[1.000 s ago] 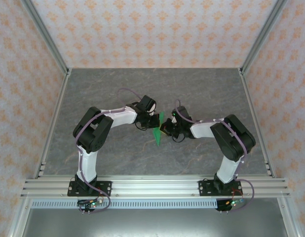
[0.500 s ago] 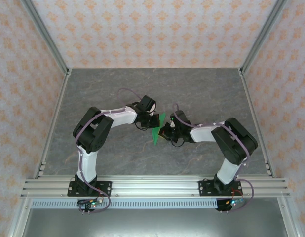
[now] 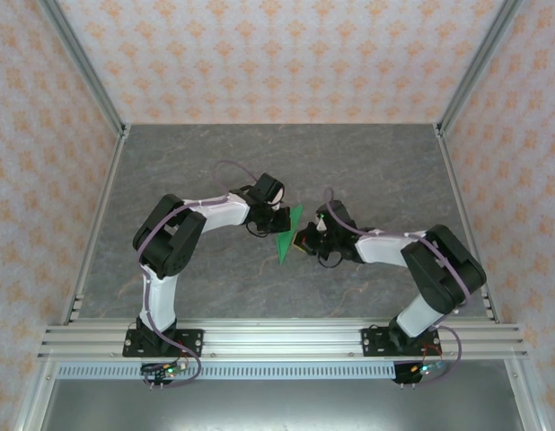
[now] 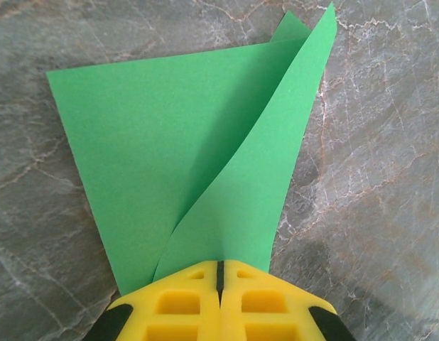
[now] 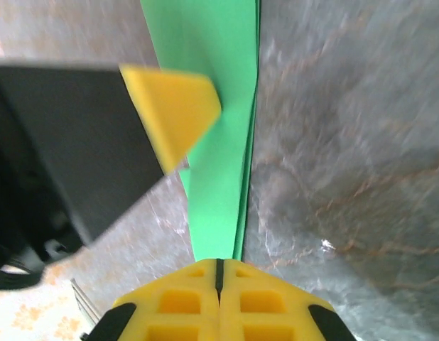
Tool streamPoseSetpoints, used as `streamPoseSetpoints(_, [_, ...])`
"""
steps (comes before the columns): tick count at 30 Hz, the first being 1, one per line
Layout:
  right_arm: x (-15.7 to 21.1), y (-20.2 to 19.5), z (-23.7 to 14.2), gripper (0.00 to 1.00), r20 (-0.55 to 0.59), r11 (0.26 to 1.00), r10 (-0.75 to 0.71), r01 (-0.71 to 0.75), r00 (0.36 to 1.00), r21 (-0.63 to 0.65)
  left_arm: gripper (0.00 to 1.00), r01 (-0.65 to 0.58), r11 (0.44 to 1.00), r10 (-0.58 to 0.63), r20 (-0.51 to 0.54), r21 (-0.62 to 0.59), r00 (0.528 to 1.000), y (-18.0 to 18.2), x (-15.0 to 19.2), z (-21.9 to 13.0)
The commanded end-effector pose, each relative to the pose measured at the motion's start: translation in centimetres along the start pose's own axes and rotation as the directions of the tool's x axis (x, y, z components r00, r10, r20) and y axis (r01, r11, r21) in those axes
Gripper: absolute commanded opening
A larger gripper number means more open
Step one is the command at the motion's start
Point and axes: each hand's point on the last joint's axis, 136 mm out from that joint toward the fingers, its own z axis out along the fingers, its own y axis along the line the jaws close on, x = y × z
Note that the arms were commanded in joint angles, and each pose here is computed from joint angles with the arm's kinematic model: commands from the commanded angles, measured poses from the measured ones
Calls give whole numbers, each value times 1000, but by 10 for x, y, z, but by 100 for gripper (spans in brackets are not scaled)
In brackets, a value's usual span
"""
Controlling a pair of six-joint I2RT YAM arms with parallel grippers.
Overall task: Fold a paper plane with a square sheet of paper (fold left side to right side)
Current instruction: Fold the wing for the fifth time at the center of the table.
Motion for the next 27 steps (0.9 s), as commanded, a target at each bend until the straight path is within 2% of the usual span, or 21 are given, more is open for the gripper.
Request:
streamPoseSetpoints(1, [-15, 14, -2, 5, 27, 999, -14, 15, 1000, -35, 0, 19, 993, -22, -24, -115, 999, 30, 16, 11])
streamPoseSetpoints(6, [-35, 12, 9, 5, 71, 1000, 11, -10, 997, -18, 0, 19, 993, -22, -24, -114, 999, 29, 15, 10])
streamPoseSetpoints(14, [-46, 11, 28, 4, 71, 1000, 21, -20, 997, -14, 0, 20, 993, -23, -25, -114, 999, 29, 15, 10])
streamPoseSetpoints(27, [-40, 5, 35, 4, 38, 999, 41, -41, 998, -17, 0, 20, 996, -21, -17, -88, 1000, 21, 12, 6])
